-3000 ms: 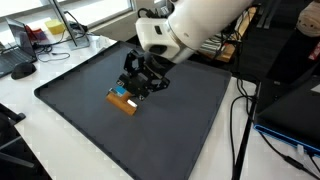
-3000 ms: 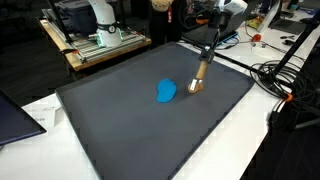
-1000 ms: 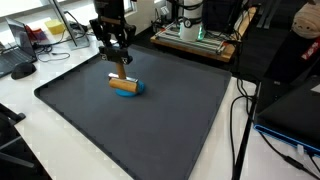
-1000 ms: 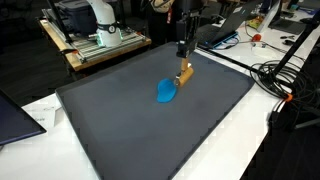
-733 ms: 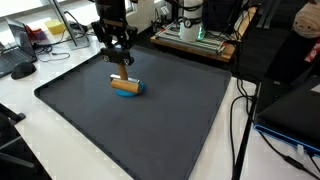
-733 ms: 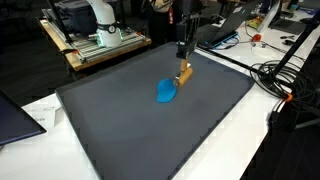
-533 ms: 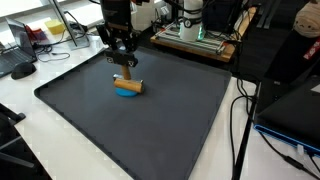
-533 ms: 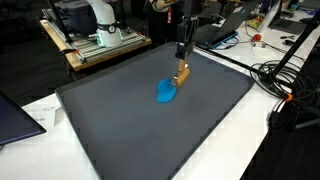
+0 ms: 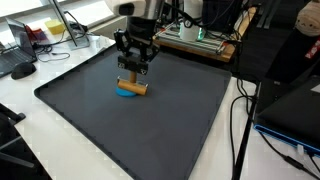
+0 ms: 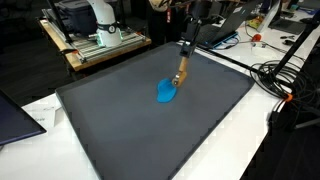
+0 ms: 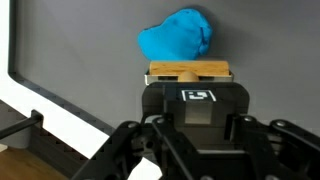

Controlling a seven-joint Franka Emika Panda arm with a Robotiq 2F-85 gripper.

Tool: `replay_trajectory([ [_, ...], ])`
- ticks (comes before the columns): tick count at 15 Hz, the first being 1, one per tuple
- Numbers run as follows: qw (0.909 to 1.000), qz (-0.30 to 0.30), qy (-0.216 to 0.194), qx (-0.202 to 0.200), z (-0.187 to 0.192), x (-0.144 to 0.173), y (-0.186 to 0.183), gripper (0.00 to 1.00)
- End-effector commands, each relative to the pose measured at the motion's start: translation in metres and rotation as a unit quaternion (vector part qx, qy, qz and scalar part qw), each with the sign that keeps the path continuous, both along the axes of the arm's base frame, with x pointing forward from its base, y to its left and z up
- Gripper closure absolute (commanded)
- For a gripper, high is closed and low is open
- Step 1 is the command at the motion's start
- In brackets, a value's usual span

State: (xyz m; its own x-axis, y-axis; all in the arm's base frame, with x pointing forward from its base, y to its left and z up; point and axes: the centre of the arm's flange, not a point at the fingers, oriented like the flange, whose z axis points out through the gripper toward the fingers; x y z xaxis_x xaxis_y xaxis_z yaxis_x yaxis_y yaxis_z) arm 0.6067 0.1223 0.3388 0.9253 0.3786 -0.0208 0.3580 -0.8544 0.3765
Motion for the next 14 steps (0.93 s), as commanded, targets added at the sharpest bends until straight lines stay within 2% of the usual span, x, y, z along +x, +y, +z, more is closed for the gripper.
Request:
replay_trajectory([
  [1, 0.9983, 0.004, -0.007, -0.058, -0.007, -0.003, 0.019, 0.77],
  [4, 0.9949, 0.021, -0.014, -0.098, -0.017, -0.006, 0.034, 0.77],
  [10, 0.9864, 0.068, -0.036, -0.145, -0.032, -0.010, 0.060, 0.77],
  [14, 0.9862, 0.084, -0.034, -0.139, -0.036, -0.012, 0.069, 0.77],
])
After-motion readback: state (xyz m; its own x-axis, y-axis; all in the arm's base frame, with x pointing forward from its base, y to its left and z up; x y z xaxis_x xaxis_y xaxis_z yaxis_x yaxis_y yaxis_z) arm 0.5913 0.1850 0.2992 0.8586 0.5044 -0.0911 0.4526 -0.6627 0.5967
